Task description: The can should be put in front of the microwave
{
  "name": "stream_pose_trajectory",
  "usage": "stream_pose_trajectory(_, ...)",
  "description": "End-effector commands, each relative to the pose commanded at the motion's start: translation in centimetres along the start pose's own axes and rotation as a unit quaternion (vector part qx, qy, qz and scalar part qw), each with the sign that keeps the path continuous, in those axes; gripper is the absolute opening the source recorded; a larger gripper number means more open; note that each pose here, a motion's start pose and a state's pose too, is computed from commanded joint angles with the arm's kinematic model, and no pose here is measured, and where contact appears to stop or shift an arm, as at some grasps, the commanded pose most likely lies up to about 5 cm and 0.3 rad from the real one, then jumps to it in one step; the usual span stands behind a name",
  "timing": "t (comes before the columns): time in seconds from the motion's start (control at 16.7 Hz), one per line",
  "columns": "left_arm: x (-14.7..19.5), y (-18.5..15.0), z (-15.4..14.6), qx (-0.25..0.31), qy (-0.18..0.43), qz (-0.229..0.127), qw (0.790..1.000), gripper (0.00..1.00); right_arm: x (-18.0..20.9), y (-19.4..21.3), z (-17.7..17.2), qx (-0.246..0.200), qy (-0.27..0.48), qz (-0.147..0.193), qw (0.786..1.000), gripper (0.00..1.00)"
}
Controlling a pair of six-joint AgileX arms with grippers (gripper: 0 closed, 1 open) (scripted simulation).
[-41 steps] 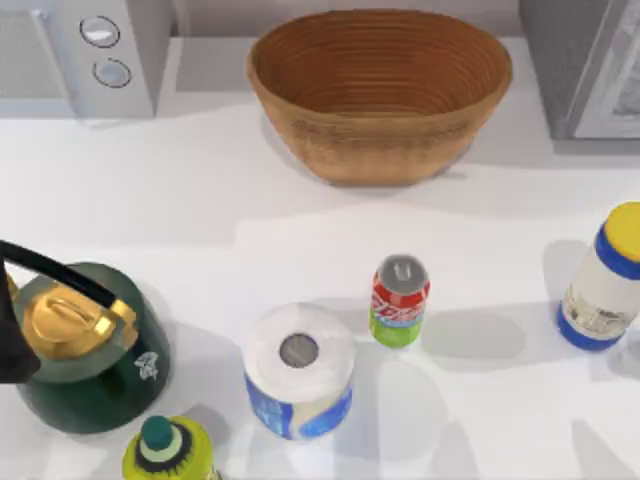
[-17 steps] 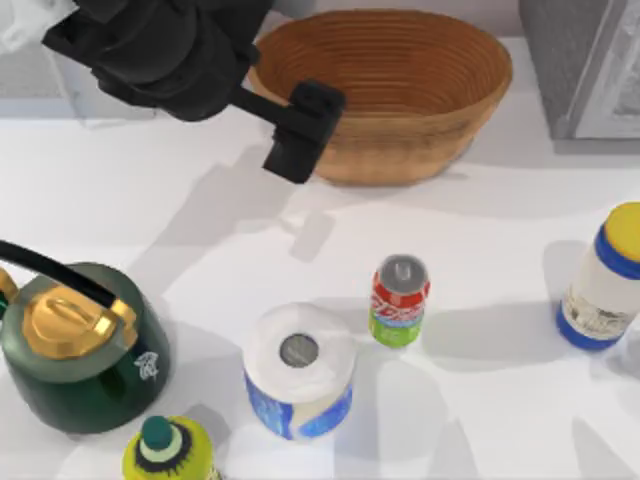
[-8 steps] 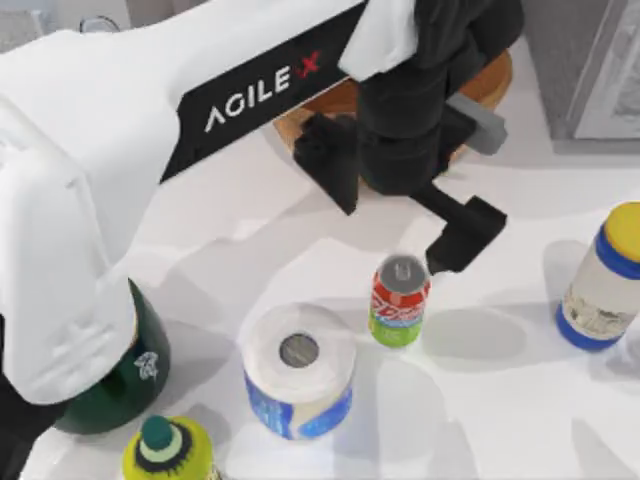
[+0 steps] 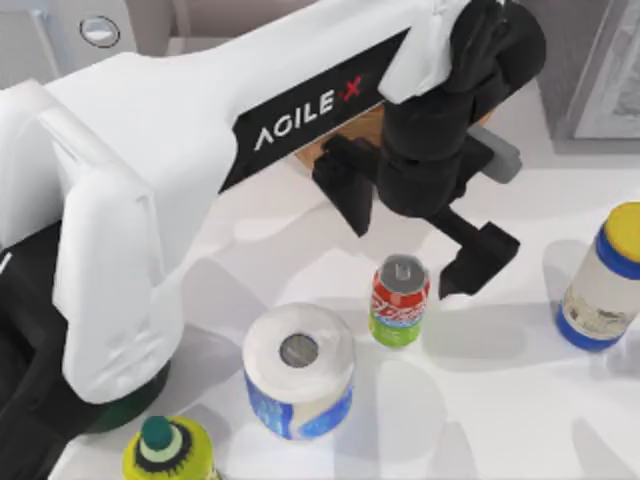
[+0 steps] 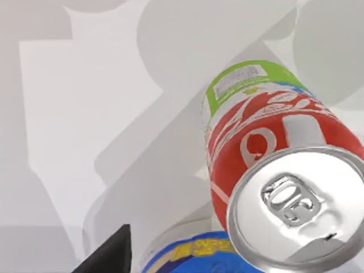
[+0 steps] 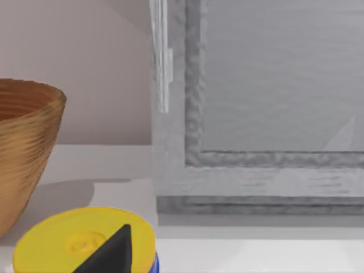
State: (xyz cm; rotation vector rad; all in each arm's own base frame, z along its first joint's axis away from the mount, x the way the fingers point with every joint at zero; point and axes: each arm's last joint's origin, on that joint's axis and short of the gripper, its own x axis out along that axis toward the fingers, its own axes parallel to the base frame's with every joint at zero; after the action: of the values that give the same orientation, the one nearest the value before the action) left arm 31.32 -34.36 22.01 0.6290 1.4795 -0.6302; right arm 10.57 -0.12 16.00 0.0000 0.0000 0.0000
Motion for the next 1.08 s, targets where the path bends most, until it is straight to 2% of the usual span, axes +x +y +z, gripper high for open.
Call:
stream_pose_trajectory(0.24,1.0,0.1,0.1,0.000,-0.001,0.000,1.000,1.00,0.0,0.0,0.0,0.000,0.000,0.000,1.000,1.00)
stream_pose_trajectory(0.54,5.5,0.0,0.1,0.000,0.000,0.000,1.000,1.00,0.0,0.0,0.0,0.000,0.000,0.000,1.000,1.00)
stream_pose_trajectory(0.84,6.0,0.0,0.0,0.000,0.000,0.000,1.000,1.00,0.0,0.0,0.0,0.000,0.000,0.000,1.000,1.00)
stream_pose_trajectory(1.08,6.0,0.0,0.0,0.000,0.000,0.000,1.000,0.70,0.0,0.0,0.0,0.000,0.000,0.000,1.000,1.00)
